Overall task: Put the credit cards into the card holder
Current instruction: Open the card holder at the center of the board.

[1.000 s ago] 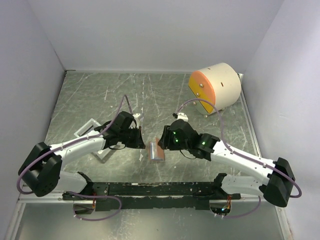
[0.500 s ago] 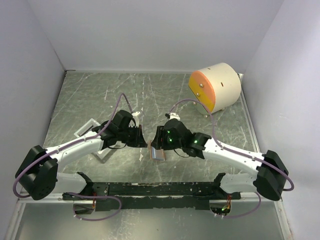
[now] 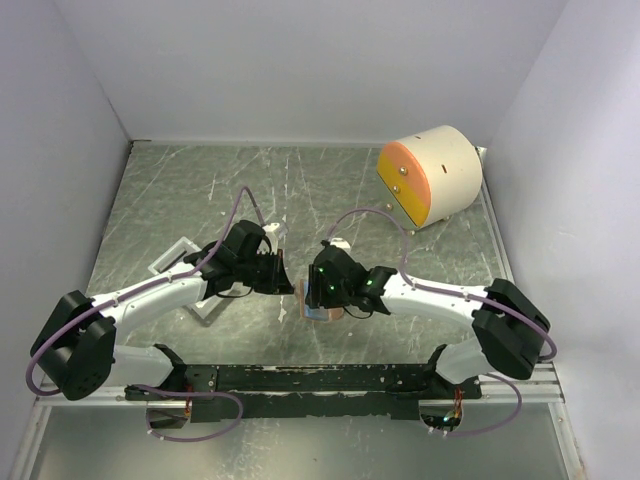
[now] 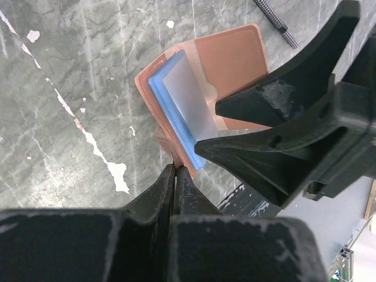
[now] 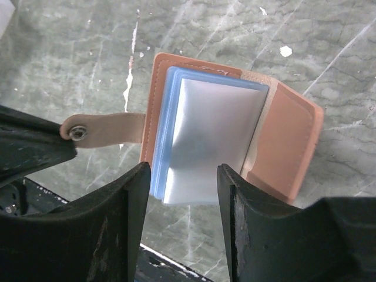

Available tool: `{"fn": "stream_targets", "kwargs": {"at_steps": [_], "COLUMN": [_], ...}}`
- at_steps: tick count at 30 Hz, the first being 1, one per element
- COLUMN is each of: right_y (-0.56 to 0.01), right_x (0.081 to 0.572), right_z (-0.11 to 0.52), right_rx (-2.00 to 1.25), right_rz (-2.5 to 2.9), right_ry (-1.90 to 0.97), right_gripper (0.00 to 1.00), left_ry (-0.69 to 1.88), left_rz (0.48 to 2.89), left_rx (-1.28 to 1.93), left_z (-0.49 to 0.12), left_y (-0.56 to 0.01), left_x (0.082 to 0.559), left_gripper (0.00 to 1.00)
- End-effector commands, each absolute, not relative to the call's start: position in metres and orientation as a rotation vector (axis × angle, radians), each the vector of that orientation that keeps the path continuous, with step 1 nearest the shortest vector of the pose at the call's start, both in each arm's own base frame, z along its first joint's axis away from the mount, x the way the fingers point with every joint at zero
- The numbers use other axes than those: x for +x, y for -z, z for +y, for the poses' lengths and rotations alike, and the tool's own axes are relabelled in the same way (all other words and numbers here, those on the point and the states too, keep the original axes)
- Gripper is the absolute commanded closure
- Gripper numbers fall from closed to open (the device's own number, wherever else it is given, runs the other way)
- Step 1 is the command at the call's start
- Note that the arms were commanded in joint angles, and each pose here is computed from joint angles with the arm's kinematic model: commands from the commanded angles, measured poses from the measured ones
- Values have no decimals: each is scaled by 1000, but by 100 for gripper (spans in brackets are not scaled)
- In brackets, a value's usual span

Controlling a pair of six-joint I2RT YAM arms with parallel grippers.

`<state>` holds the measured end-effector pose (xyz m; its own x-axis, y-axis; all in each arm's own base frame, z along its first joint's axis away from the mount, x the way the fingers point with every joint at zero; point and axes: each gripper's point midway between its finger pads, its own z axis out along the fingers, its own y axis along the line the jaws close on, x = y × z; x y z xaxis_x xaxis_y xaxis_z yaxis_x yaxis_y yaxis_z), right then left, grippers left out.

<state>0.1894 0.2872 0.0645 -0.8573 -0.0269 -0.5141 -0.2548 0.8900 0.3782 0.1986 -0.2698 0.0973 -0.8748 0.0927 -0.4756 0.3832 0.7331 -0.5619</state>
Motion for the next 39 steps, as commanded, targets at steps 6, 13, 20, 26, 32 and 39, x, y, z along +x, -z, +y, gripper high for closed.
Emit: {"fn": "stream_targets", "kwargs": {"at_steps": [6, 13, 20, 26, 32, 39], "right_y": [-42, -37, -46, -60, -47, -37], "right_x": [194, 194, 196, 192, 194, 195], "right_z": [276, 264, 264, 289, 287, 278], "right_rx": [-204, -189, -195, -199, -206, -202], "right_rz": [2559, 2567, 2555, 2534, 2571, 2588], "right_ry": [-479, -410, -410, -589, -527, -449], "right_gripper": [53, 58, 56, 46, 44, 46], "left_ry": [916, 903, 908, 916, 924, 913], "left_rz": [2499, 2505, 2502, 2496, 2500, 2495], "left_rx": [374, 375, 383, 388, 394, 395], "left_z": [-268, -266, -266, -268, -269, -268], "left_y": [-97, -92, -93, -94, -93, -95], "left_x": [202, 201, 200, 201, 200, 201], "left_gripper": [93, 93, 93, 93, 93, 93]}}
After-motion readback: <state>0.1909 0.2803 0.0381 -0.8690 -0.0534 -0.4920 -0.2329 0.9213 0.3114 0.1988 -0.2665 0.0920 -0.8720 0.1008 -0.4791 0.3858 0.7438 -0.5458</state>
